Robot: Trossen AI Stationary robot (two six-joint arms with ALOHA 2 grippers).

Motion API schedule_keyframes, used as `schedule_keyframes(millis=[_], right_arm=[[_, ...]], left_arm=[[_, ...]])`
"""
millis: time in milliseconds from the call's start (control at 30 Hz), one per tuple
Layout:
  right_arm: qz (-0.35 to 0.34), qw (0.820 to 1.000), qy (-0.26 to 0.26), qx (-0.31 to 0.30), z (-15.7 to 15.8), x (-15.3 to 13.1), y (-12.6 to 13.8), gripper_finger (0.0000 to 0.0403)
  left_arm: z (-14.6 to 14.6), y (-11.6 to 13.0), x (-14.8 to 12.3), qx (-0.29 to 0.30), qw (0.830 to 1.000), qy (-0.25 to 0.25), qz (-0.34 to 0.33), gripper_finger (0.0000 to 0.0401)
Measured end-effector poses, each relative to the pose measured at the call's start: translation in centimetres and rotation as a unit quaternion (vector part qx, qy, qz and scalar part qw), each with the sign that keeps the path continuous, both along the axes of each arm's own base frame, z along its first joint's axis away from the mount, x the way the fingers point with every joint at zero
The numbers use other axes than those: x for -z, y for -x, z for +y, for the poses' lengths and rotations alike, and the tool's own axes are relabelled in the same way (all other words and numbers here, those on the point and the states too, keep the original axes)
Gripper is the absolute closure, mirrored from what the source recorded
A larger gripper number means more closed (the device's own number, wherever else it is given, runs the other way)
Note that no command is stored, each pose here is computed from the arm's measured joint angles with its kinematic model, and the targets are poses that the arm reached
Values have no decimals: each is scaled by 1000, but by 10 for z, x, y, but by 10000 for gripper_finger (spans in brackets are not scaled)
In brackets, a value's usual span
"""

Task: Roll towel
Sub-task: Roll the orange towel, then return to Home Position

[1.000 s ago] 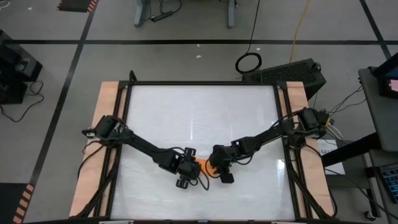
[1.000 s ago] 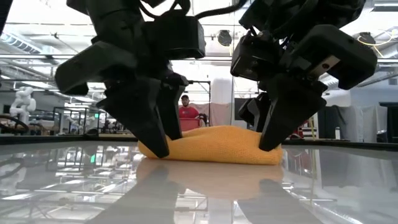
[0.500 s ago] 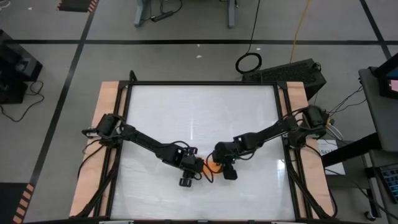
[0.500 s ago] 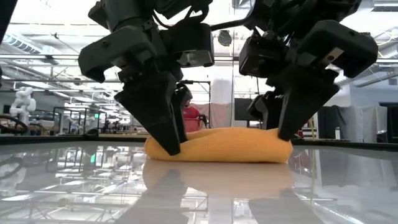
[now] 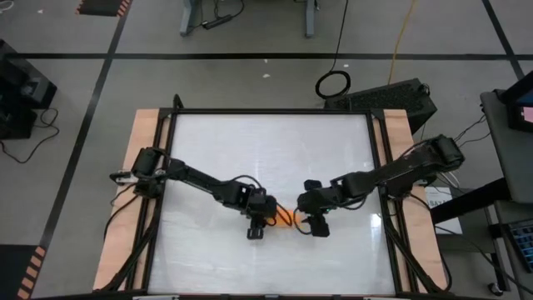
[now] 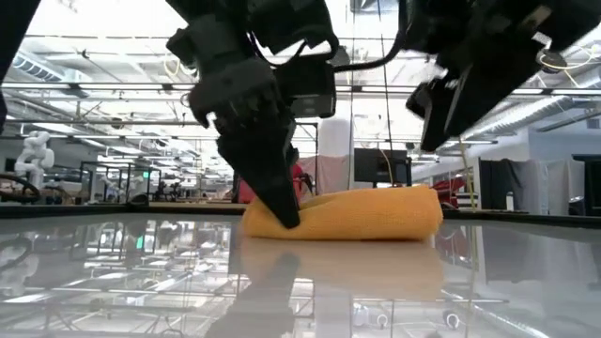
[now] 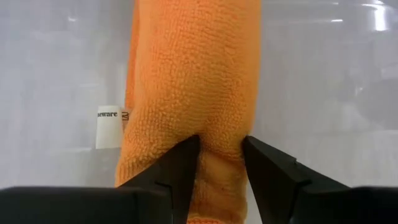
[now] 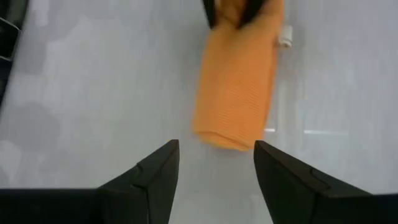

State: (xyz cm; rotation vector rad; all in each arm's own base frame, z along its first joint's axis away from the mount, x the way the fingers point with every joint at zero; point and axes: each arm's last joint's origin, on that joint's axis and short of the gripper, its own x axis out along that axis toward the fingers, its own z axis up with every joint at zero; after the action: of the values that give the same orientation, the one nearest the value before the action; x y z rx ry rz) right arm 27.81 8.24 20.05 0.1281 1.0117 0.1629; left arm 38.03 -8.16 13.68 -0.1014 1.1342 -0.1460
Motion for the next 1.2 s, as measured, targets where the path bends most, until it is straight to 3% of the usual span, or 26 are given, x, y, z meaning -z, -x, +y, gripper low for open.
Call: schedule_keyframes(millis=[200, 367, 667, 800, 1000, 1200], right_arm=[[-38, 999, 10, 27, 6, -29, 21, 205], [-63, 996, 26, 53, 5, -52, 44, 205], [-112, 991, 25, 62, -6, -86, 82, 205], [-152, 985, 35, 76, -15, -97, 98, 205], [-197, 974, 18, 112, -30, -87, 130, 205], [-249, 956, -49, 147, -40, -49, 155, 205]], left_arm=[[29, -4, 0, -19, 1000, 6, 2, 256], [37, -1, -13, 0, 1000, -2, -10, 241], [40, 16, -69, 12, 999, -8, -49, 159], [42, 33, -96, 1, 998, -26, -58, 148], [47, 69, -145, -31, 990, -94, -96, 157], [55, 112, -175, -74, 979, -102, -160, 162]])
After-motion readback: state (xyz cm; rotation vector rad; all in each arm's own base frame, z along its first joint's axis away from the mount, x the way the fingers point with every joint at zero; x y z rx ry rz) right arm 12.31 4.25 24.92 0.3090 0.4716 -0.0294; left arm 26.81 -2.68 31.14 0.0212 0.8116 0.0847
